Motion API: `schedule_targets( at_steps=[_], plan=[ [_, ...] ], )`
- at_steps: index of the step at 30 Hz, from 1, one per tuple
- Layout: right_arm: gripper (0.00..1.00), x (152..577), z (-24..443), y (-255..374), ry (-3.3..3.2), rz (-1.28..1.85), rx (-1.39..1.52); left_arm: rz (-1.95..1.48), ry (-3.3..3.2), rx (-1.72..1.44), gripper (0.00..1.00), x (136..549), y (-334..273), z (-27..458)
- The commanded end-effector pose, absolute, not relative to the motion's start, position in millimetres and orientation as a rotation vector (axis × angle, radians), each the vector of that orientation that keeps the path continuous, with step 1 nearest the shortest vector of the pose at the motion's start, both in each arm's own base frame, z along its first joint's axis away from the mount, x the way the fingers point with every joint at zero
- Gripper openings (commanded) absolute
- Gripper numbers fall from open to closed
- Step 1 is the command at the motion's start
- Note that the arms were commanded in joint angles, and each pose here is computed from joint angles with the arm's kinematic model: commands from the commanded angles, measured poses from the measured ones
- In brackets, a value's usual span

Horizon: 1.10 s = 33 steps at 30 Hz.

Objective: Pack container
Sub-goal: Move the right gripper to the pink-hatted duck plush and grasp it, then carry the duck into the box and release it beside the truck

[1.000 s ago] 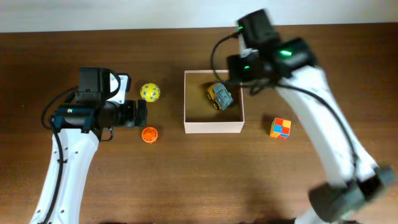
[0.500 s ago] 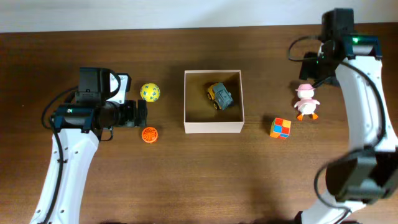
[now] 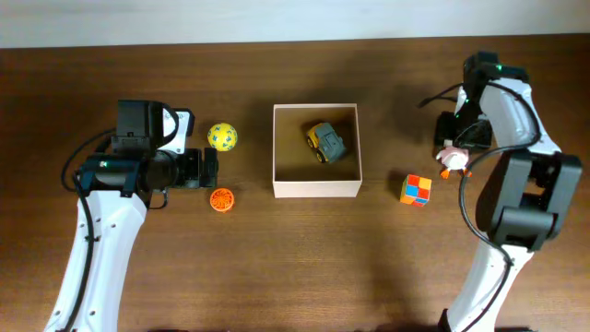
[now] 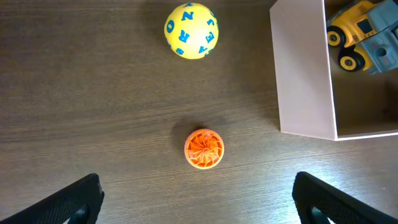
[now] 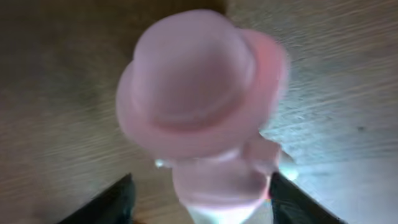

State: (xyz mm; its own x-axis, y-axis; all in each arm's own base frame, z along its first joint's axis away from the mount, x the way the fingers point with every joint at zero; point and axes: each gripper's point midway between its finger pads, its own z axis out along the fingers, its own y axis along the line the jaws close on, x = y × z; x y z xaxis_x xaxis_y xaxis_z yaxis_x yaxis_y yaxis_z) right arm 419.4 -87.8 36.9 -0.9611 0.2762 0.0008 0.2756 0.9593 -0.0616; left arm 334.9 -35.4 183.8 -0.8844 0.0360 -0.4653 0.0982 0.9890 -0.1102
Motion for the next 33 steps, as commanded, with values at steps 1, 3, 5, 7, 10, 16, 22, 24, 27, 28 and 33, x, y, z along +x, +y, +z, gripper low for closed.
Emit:
schedule_targets(
  at_steps=[1, 3, 5, 7, 10, 16, 22, 24, 27, 28, 33],
  plan=[
    [0.56, 413.6, 15.9, -87.4, -3.049, 0.082, -0.413, -0.193, 2.638, 0.082, 0.99, 338.4, -35.1, 190.0],
    [0.48, 411.1, 9.2, -86.5, -3.032, 0.08, -0.408, -0.193, 2.638, 0.082, 0.99, 338.3, -35.1, 189.8],
    [0.27, 407.9, 5.3, -85.9, -3.017, 0.079, -0.407, -0.193, 2.638, 0.082, 0.99, 338.3, -35.1, 189.8],
    [0.16, 406.5, 5.5, -85.7, -3.011, 0.079, -0.412, -0.193, 2.638, 0.082, 0.99, 338.3, -35.1, 189.8],
    [0.04, 407.2, 15.1, -86.0, -3.014, 0.086, -0.454, -0.193, 2.638, 0.082, 0.99, 338.4, -35.1, 190.0],
    [0.04, 425.0, 91.6, -63.9, -3.191, 0.094, -0.43, -0.193, 2.638, 0.082, 0.99, 338.3, -35.1, 189.8],
    [0.04, 416.6, 193.5, 15.9, -3.423, -0.071, -0.244, -0.193, 2.638, 0.082, 0.99, 338.4, -35.1, 190.0],
    [0.04, 406.6, 220.5, 50.2, -3.484, -0.146, -0.188, -0.193, 2.638, 0.082, 0.99, 338.3, -35.1, 189.8],
    [0.04, 395.0, 240.7, 93.1, -3.533, -0.225, -0.093, -0.193, 2.638, 0.082, 0.99, 338.4, -35.1, 190.0],
    [0.04, 392.4, 242.4, 106.6, -3.537, -0.247, -0.063, -0.193, 2.638, 0.082, 0.99, 338.4, -35.1, 190.0],
    [0.04, 385.2, 224.3, 172.4, -3.52, -0.302, 0.095, -0.193, 2.638, 0.082, 0.99, 338.3, -35.1, 189.8]
  ],
)
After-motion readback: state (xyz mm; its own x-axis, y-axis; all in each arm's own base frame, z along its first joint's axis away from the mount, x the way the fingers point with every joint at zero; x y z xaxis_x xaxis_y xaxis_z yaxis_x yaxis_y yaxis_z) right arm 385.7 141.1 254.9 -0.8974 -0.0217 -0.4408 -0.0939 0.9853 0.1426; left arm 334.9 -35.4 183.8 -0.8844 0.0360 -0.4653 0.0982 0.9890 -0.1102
